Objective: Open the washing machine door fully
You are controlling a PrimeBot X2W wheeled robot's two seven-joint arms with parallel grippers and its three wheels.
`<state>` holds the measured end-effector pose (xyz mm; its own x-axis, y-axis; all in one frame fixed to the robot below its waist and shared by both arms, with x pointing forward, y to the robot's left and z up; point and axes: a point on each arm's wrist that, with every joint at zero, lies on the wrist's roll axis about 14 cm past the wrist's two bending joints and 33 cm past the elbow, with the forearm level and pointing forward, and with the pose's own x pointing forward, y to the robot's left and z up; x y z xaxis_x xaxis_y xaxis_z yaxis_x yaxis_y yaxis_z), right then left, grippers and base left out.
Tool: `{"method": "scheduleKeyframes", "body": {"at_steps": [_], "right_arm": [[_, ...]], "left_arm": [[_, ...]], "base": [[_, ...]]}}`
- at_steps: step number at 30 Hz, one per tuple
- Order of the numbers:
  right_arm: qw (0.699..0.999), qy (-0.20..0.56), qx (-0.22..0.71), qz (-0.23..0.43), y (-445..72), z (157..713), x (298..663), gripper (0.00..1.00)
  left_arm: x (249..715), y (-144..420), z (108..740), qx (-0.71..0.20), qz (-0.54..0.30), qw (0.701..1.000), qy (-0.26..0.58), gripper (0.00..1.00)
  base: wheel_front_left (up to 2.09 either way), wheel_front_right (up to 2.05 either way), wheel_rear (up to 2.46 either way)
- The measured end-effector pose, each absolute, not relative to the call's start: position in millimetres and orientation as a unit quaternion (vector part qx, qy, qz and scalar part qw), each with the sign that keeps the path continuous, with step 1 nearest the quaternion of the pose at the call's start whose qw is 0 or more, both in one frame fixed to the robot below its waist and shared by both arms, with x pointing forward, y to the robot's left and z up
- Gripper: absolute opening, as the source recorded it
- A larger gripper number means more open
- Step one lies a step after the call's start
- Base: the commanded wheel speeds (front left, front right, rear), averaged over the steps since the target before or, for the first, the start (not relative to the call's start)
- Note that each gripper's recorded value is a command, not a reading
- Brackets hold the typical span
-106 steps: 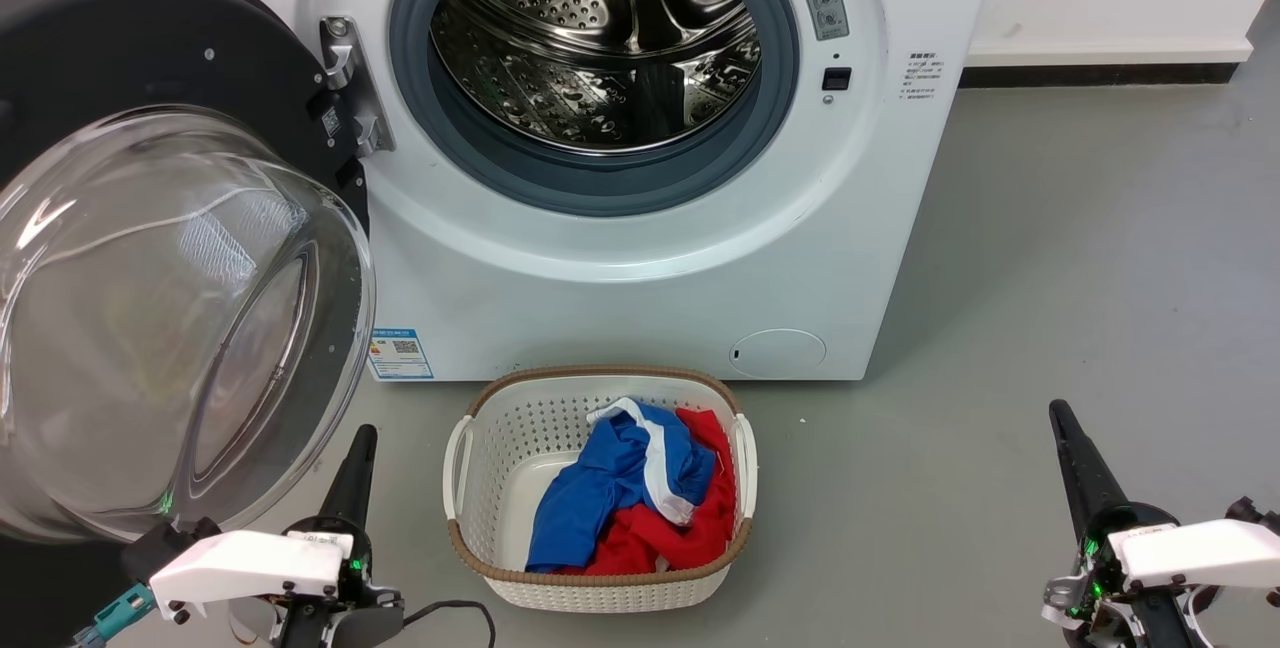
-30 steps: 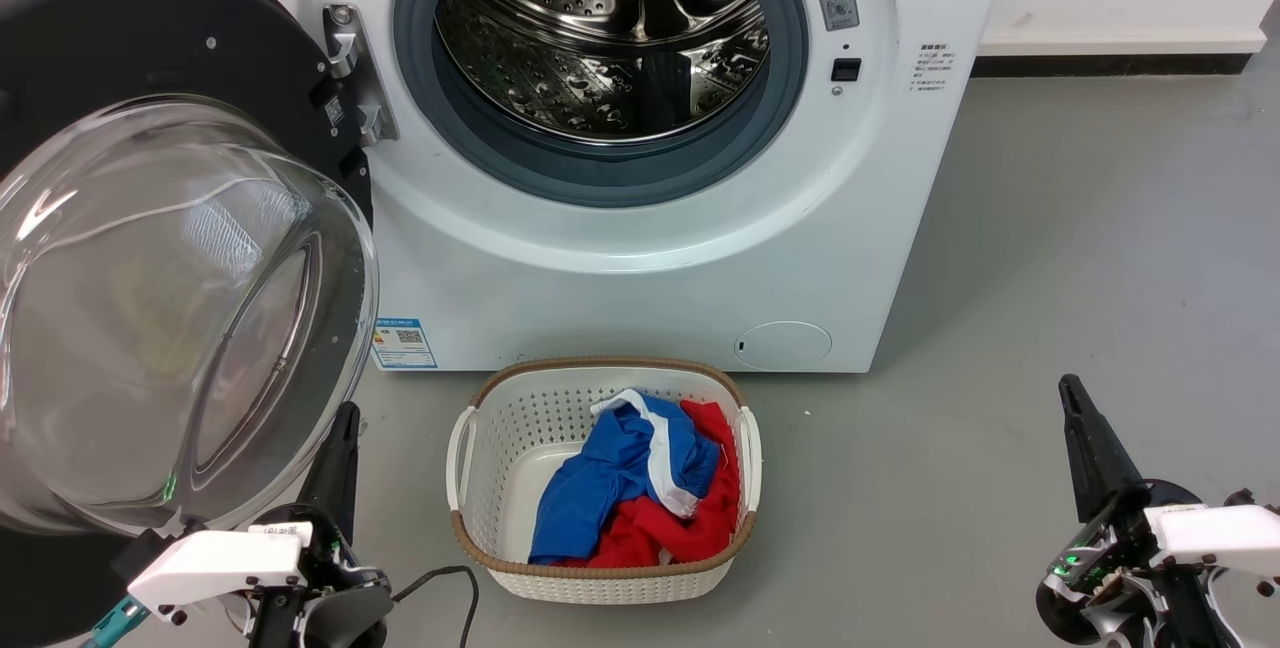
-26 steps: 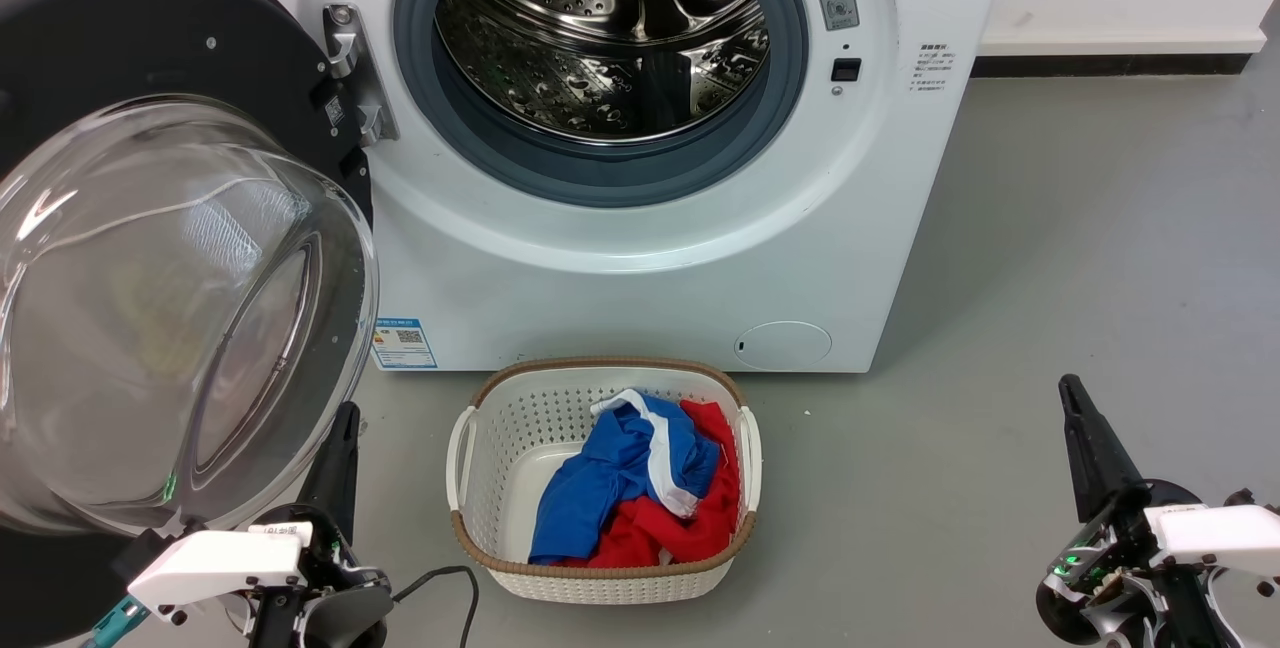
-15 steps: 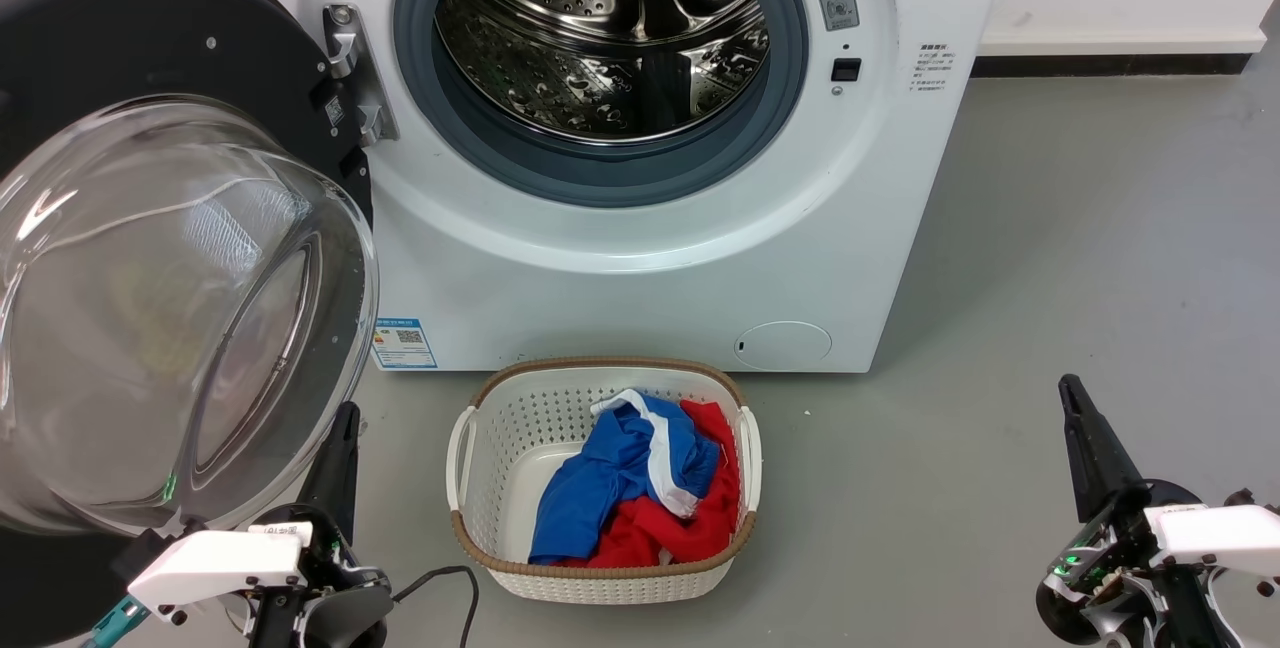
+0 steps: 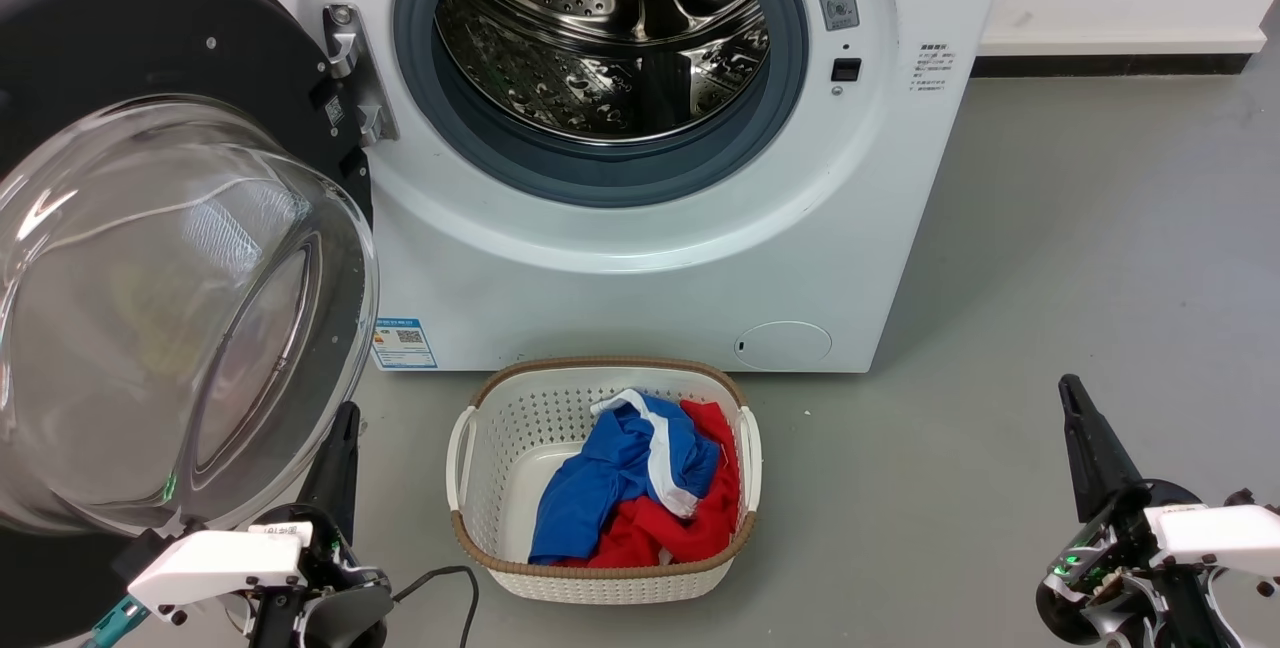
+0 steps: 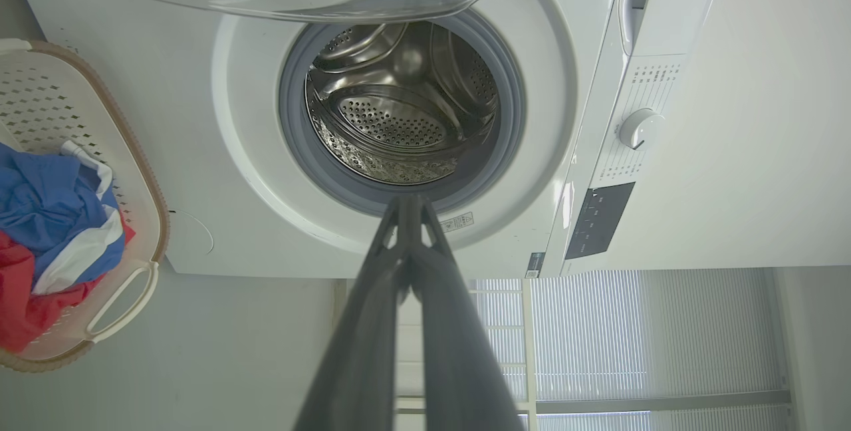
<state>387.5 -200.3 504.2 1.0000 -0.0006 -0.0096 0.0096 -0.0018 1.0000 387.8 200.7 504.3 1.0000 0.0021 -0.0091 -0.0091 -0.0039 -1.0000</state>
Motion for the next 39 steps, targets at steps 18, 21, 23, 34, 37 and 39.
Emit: {"method": "scheduleKeyframes", "body": {"at_steps": [18,21,23,34,37,39], "right_arm": [[0.706,0.003,0.708,-0.004,-200.2,504.2,387.5,0.00],[0.706,0.003,0.708,-0.004,-200.3,504.2,387.5,0.00],[0.706,0.003,0.708,-0.004,-200.2,504.2,387.5,0.00],[0.706,0.003,0.708,-0.004,-200.2,504.2,387.5,0.00],[0.706,0.003,0.708,-0.004,-200.2,504.2,387.5,0.00],[0.706,0.003,0.708,-0.004,-200.2,504.2,387.5,0.00]], "left_arm": [[387.8,200.7,504.4,-0.708,0.004,0.706,0.002,0.00],[387.8,200.7,504.4,-0.708,0.004,0.706,0.002,0.00],[387.8,200.7,504.4,-0.708,0.004,0.706,0.002,0.00],[387.8,200.7,504.4,-0.708,0.004,0.706,0.002,0.00],[387.8,200.7,504.4,-0.708,0.004,0.706,0.002,0.00],[387.8,200.7,504.4,-0.708,0.004,0.706,0.002,0.00]], "base": [[0.00,0.00,0.00],[0.00,0.00,0.00],[0.00,0.00,0.00],[0.00,0.00,0.00],[0.00,0.00,0.00],[0.00,0.00,0.00]]}}
